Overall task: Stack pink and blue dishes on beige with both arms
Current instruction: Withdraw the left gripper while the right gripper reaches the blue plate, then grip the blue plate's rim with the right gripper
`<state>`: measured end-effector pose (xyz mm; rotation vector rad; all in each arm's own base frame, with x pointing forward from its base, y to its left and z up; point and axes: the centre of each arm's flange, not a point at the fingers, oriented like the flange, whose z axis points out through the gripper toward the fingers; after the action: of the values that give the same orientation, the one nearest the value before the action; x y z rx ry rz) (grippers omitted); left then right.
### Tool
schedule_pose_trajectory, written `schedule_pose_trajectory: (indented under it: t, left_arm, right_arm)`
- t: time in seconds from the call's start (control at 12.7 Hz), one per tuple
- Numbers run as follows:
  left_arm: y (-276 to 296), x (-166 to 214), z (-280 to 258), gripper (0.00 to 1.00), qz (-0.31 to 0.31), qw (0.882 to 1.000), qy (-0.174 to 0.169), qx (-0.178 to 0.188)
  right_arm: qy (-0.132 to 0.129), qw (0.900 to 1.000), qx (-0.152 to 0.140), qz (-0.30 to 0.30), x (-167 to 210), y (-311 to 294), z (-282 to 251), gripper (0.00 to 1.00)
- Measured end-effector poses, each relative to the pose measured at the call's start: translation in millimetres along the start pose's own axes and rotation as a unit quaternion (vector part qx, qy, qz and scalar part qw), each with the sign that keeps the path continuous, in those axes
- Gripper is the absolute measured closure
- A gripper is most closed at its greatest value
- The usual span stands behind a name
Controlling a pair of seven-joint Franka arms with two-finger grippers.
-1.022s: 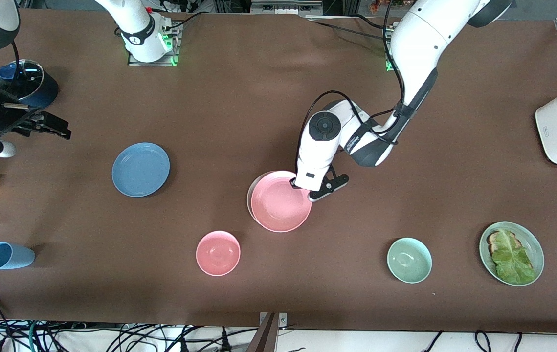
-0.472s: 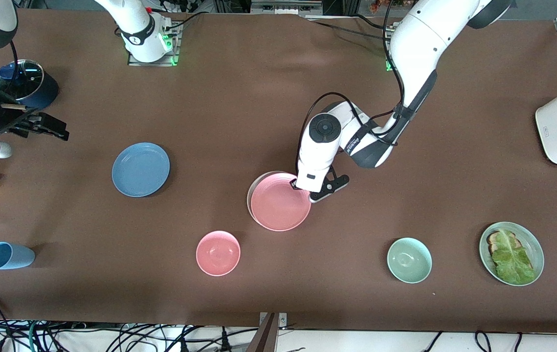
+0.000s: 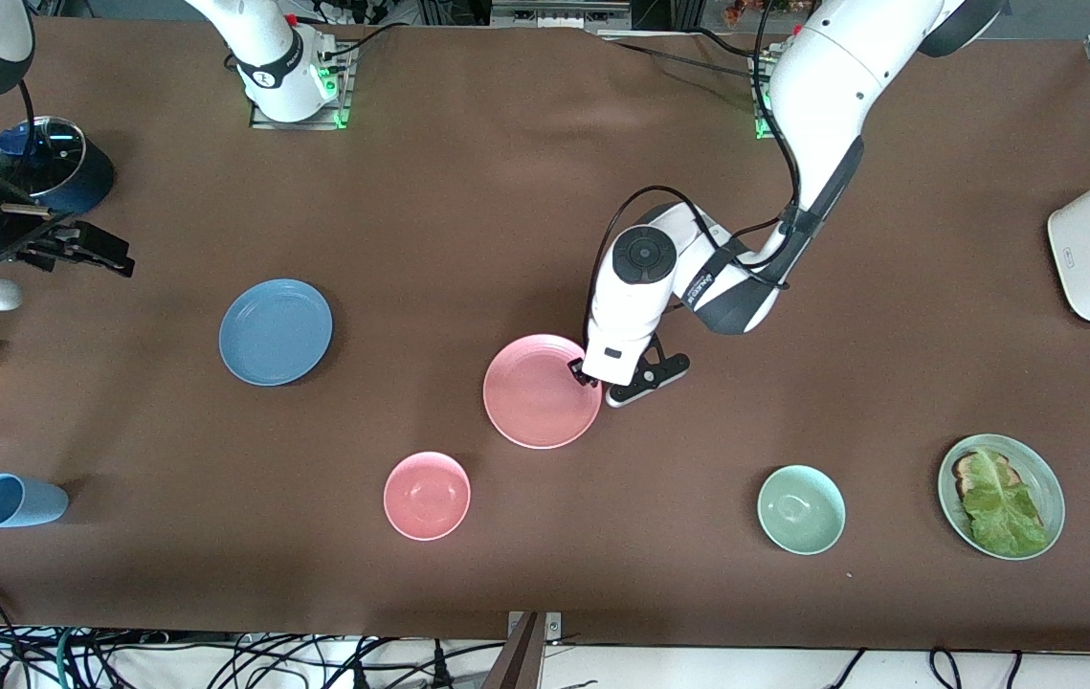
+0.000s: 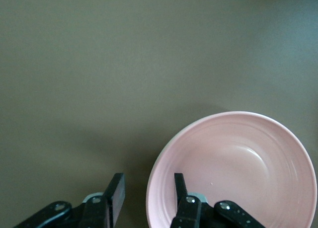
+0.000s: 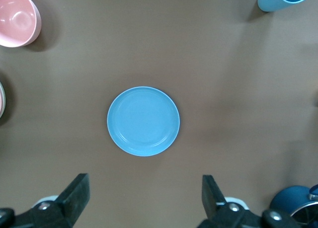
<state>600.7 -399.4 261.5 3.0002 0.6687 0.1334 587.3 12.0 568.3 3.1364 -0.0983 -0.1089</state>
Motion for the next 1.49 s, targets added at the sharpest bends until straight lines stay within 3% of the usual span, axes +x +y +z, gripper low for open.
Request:
schedule_pose_trajectory:
  t: [0.16, 0.31, 0.47, 0.79, 1.1, 1.34, 1.49]
  left_arm:
    - [-23, 37, -22, 0.47, 0.062, 0.998, -0.003, 0.022]
    - [-60, 82, -65, 0.42, 0.132, 0.990, -0.033, 0.028]
    - [-113, 128, -122, 0.38, 0.197, 0.979, -0.048, 0.034]
    - [-208, 185, -204, 0.30, 0.293, 0.953, -0.043, 0.057]
    - [-288, 211, -264, 0.28, 0.306, 0.949, -0.055, 0.051]
    - [-325, 212, -298, 0.01, 0.288, 0.954, -0.060, 0.057]
    - [-332, 205, -320, 0.00, 0.283, 0.956, -0.056, 0.057]
  right_arm:
    - [0.000, 1.000, 0.000, 0.002, 0, 2, 0, 0.00]
    - [0.000, 1.000, 0.000, 0.007, 1, 10, 1, 0.00]
    - [0.005, 1.000, 0.001, 0.008, 3, 13, -1, 0.00]
    - [0.003, 1.000, 0.000, -0.012, 6, 13, 3, 0.00]
    - [-0.035, 0.998, -0.002, -0.057, 23, 20, 46, 0.00]
    - [-0.046, 0.997, -0.002, -0.059, 33, 23, 86, 0.00]
    - [-0.045, 0.997, -0.002, -0.058, 34, 23, 119, 0.00]
